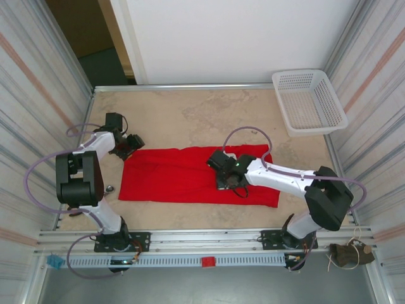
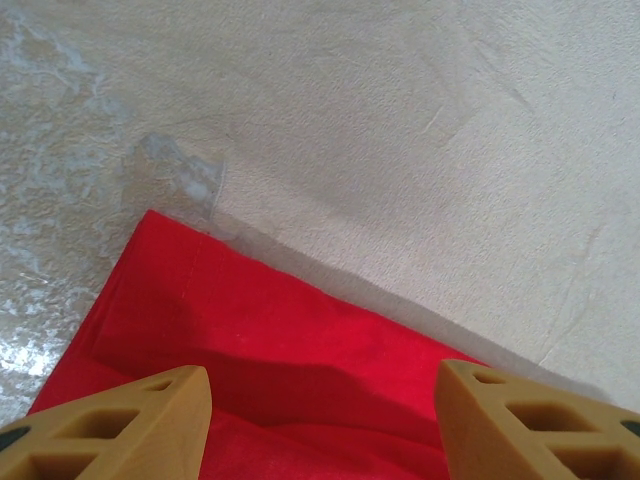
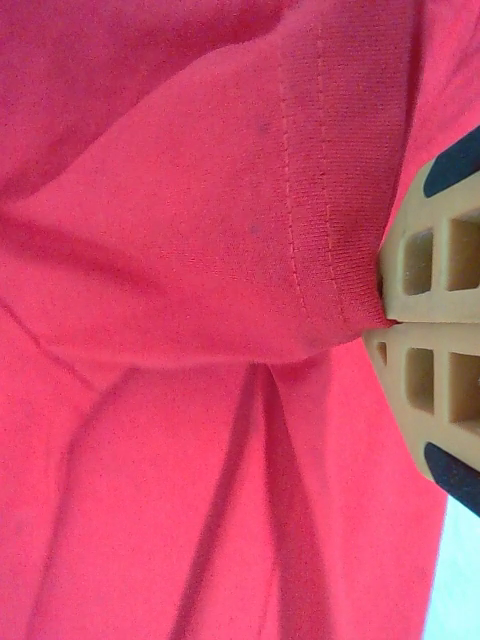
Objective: Fold the inside-out t-shirt
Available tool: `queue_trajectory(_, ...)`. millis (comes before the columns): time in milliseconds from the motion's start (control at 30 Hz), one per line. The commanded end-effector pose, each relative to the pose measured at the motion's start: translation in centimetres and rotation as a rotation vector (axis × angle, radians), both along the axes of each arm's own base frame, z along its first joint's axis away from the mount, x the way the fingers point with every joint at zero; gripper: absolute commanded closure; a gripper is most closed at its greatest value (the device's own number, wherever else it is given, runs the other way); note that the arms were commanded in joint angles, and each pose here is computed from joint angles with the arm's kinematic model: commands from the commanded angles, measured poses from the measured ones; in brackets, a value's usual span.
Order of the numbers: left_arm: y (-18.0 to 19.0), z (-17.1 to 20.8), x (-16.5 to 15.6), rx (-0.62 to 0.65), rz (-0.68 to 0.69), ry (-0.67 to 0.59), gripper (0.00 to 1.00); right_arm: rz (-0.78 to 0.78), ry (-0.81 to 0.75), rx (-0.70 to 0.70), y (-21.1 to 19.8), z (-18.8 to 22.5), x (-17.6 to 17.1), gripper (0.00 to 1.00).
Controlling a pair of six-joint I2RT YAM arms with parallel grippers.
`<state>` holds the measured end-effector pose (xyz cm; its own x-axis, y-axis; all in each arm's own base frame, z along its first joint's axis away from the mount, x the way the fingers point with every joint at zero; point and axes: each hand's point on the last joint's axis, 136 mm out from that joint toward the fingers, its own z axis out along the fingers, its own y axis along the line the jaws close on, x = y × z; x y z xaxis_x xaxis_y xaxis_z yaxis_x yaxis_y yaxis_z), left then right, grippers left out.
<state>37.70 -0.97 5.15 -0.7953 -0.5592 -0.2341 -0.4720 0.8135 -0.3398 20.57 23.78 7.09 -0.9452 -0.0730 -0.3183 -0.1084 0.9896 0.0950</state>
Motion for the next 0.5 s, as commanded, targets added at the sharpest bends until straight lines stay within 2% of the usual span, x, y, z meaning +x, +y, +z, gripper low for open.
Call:
queue_trajectory(0, 0.3, -0.4, 0.2, 0.005, 0.014, 0.005, 0.4, 0.005, 0.029, 0.068, 2.5, 0.5, -1.3, 1.0)
queue_trajectory(33, 0.3, -0.4, 0.1, 0.005, 0.014, 0.007, 0.4, 0.029, 0.049, 0.086, 3.4, 0.1, -2.0, 1.0)
queue_trajectory(67, 0.3, -0.4, 0.2, 0.005, 0.014, 0.006, 0.4, 0.052, 0.06, 0.096, 4.2, 0.0, -2.7, 0.91)
queue_trajectory(133, 0.3, -0.4, 0.2, 0.003, 0.016, 0.007, 0.4, 0.098, 0.075, 0.112, 5.4, 0.0, -4.2, 0.65)
queue_trajectory(167, 0.2, -0.4, 0.2, 0.002, 0.015, 0.006, 0.4, 0.116, 0.074, 0.11, 5.5, 0.2, -4.7, 0.59)
queue_trajectory(300, 0.3, -0.3, 0.2, 0.006, 0.011, 0.005, 0.4, 0.062, 0.005, 0.084, 2.4, 2.2, -3.8, 0.55)
queue_trajectory(467, 0.3, -0.1, 0.3, 0.005, 0.013, 0.002, 0.4, -0.135, -0.022, 0.07, -4.4, 2.8, -0.6, 0.57)
